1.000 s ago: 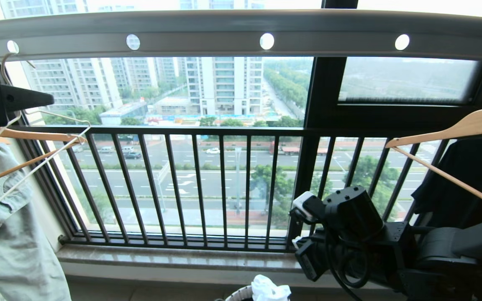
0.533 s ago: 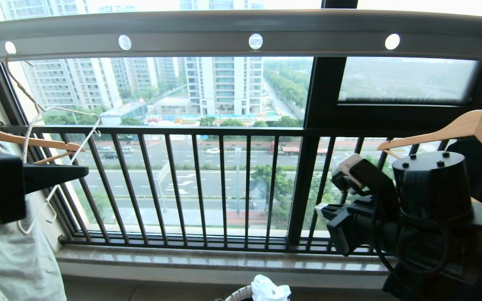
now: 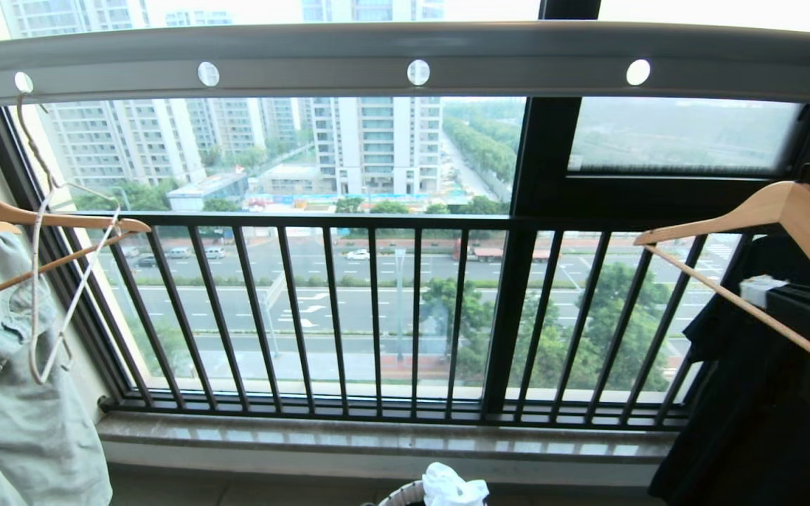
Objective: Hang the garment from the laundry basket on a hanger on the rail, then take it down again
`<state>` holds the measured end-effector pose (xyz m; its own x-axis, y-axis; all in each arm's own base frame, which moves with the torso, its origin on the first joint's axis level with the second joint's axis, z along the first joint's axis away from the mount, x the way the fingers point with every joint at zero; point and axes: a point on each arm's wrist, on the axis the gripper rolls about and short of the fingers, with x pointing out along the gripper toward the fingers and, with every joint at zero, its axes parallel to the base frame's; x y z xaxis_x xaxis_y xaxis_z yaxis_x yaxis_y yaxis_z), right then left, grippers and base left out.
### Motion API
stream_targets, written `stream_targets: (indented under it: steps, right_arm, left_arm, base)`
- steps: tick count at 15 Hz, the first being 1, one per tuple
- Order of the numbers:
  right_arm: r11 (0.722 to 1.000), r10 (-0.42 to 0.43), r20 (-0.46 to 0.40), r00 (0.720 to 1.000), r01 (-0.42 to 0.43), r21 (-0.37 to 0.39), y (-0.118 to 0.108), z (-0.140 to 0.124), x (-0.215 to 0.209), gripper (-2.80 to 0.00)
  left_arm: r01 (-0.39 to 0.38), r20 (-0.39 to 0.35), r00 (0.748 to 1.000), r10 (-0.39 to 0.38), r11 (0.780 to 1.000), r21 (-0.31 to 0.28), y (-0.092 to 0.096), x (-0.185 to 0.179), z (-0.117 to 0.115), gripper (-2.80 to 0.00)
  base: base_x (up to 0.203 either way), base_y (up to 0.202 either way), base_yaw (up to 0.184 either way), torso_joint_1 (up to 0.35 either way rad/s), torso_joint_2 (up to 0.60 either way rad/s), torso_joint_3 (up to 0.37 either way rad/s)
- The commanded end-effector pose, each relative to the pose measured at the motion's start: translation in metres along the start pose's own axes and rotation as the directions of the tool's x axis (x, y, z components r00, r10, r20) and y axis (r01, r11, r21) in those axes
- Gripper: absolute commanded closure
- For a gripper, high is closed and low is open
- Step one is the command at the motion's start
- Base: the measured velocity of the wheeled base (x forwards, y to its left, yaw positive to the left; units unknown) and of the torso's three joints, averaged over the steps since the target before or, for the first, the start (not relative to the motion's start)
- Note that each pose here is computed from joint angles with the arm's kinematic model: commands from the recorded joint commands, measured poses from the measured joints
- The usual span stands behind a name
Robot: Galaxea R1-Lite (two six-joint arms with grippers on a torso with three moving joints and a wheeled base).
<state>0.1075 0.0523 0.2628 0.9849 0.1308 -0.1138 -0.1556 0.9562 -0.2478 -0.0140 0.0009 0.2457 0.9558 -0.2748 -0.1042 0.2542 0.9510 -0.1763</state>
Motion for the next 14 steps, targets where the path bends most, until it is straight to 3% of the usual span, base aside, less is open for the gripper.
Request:
stream_targets:
  steps: [1, 3, 5, 6, 8, 9, 14]
  right_arm:
    - [0.985, -0.169, 0.099, 0.981, 0.163, 0.063, -0.039, -0.002, -0.084, 0.00]
    - [0.934, -0.356, 0.087, 0.931, 0.350, 0.076, -0.048, -0.013, -0.126, 0.00]
    - [0.847, -0.532, 0.069, 0.844, 0.529, 0.063, -0.045, -0.021, -0.155, 0.00]
    - [0.826, -0.564, 0.074, 0.822, 0.562, 0.052, -0.042, -0.027, -0.166, 0.00]
    - [0.821, -0.571, 0.047, 0.820, 0.571, 0.002, -0.035, -0.048, -0.176, 0.00]
    - [0.826, -0.563, 0.036, 0.826, 0.563, -0.010, -0.034, -0.055, -0.177, 0.00]
    - [0.843, -0.537, -0.017, 0.844, 0.535, -0.047, -0.035, -0.054, -0.161, 0.00]
  left_arm:
    - [-0.113, 0.149, 0.982, 0.115, 0.993, -0.019, -0.002, -0.035, -0.026, 0.00]
    - [-0.286, 0.117, 0.950, 0.288, 0.958, -0.036, 0.005, -0.026, -0.040, 0.00]
    - [-0.337, 0.099, 0.936, 0.337, 0.941, -0.016, 0.008, -0.023, -0.046, 0.00]
    - [-0.336, 0.097, 0.937, 0.335, 0.942, -0.013, 0.007, -0.023, -0.045, 0.00]
    - [-0.336, 0.096, 0.939, 0.329, 0.939, 0.067, 0.007, -0.024, -0.045, 0.00]
    - [-0.336, 0.116, 0.938, 0.326, 0.938, 0.079, 0.006, -0.028, -0.040, 0.00]
    - [-0.339, 0.121, 0.937, 0.329, 0.938, 0.073, 0.000, -0.045, -0.027, 0.00]
  base:
    - [0.000, 0.000, 0.000, 0.000, 0.00, 0.000]
    - [0.000, 0.000, 0.000, 0.000, 0.00, 0.000]
    - [0.000, 0.000, 0.000, 0.000, 0.00, 0.000]
    - [0.000, 0.000, 0.000, 0.000, 0.00, 0.000]
    - [0.000, 0.000, 0.000, 0.000, 0.00, 0.000]
    - [0.000, 0.000, 0.000, 0.000, 0.00, 0.000]
    - [0.000, 0.000, 0.000, 0.000, 0.00, 0.000]
